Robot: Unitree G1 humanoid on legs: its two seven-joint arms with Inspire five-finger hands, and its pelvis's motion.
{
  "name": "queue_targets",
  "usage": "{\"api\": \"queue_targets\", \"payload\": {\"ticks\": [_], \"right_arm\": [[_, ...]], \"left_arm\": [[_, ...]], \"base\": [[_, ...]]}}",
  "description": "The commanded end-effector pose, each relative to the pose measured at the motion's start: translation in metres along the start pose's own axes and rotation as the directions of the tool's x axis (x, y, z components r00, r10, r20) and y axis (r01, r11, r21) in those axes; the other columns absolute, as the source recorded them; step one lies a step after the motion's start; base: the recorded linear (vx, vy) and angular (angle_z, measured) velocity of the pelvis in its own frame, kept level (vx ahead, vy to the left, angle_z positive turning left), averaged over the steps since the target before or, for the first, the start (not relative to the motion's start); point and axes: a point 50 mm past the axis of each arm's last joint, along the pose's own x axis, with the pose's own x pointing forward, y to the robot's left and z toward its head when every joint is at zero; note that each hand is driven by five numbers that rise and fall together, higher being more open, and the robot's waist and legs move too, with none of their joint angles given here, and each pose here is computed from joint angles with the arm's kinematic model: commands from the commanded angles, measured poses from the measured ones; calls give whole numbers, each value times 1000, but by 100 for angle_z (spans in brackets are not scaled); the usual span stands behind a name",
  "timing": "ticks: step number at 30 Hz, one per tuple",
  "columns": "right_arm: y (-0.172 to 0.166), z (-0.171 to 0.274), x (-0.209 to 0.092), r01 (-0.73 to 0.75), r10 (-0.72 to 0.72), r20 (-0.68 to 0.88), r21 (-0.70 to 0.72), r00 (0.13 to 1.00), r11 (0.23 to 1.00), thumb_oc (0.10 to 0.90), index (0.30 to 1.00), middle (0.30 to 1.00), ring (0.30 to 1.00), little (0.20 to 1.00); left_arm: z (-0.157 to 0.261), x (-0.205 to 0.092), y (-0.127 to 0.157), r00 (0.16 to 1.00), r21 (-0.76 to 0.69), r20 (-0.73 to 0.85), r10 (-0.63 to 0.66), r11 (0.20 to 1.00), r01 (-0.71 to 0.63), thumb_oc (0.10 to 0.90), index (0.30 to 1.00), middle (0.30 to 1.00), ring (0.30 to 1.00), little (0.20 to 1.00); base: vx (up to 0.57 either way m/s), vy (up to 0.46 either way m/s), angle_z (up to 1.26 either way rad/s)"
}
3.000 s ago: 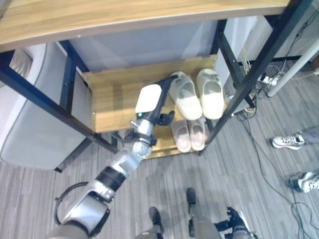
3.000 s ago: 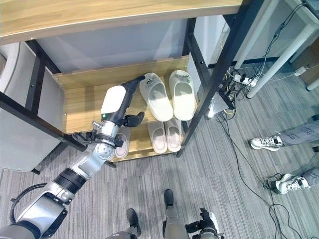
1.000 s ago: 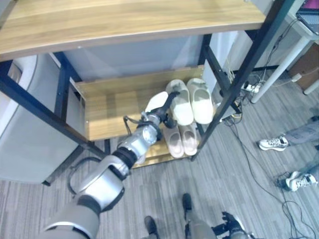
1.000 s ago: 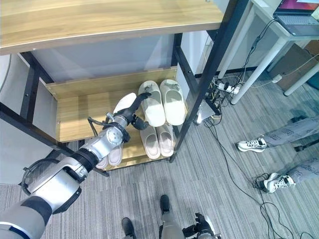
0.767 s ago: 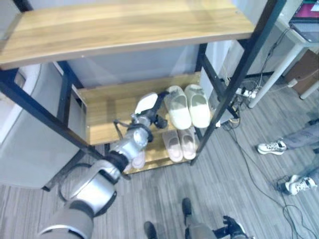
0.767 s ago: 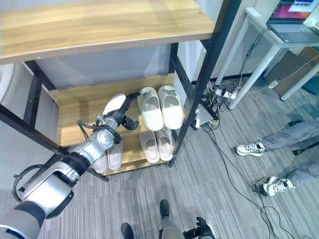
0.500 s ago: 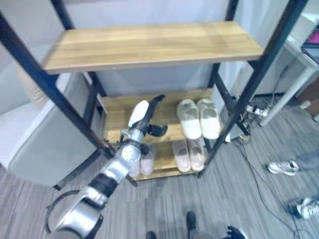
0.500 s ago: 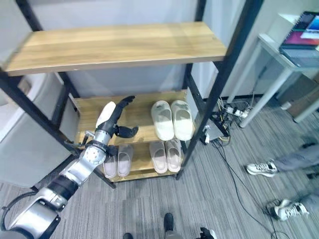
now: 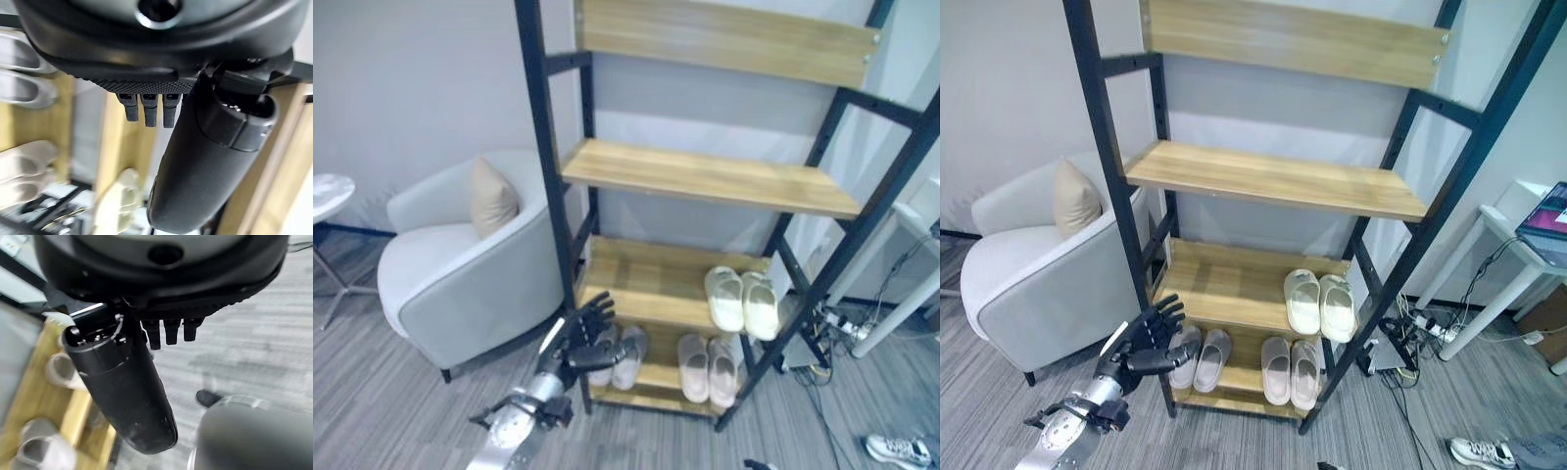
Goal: Arrange the slippers neatly on the shoe rack.
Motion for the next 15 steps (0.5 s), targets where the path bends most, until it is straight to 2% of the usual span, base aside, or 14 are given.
{"api": "queue_targets", "payload": {"ticks": [1,2,3,4,5,9,10,11,12,13,15], "right_arm": [[-25,17,5,73,-76,55,66,996,995,800,900,900,900,900],[-25,17,5,73,-77,55,65,996,995,800,900,900,900,900],[-26,15,5,74,-78,51,73,996,995,800,900,900,900,900],[-32,4,3,88,-91,30,100,995,991,800,900,900,900,900],[-32,5,3,88,-91,30,100,995,991,800,900,900,900,900],[-43,-5,1,125,-128,14,134,992,983,800,900,900,900,900],[-43,-5,1,125,-128,14,134,992,983,800,900,900,900,900],[-46,-8,2,138,-139,-3,149,990,979,800,900,900,900,900],[-54,-6,2,162,-163,-7,175,987,971,800,900,900,900,900],[-54,-6,2,162,-163,-6,175,987,971,800,900,900,900,900],[-56,-2,3,167,-171,7,195,985,967,800,900,900,900,900]], "left_arm": [[-23,2,35,967,-72,-26,253,964,-255,800,900,900,900,900],[-23,2,35,967,-72,-25,253,964,-255,800,900,900,900,900],[-46,-6,48,923,-102,-119,365,920,-377,800,900,900,900,900],[-72,-22,68,831,0,-231,506,854,-520,800,900,900,900,900],[-72,-22,68,831,0,-230,506,854,-520,800,900,900,900,900],[-116,-61,91,636,234,-428,643,758,-609,800,900,900,900,900],[-116,-61,91,636,234,-427,643,758,-609,800,900,900,900,900],[-134,-79,95,536,313,-512,671,727,-611,800,900,900,900,900],[-136,-95,107,437,360,-533,725,661,-658,800,900,900,900,900],[-136,-94,107,437,360,-532,725,661,-659,800,900,900,900,900],[-138,-105,113,379,444,-545,748,641,-627,800,900,900,900,900]], "base": [[-19,15,-7],[-19,6,-10],[-13,1,-9],[-13,1,-6],[0,0,0],[-10,13,11],[0,0,0],[13,31,-2],[13,31,-11],[14,8,-15],[3,1,-5]]}}
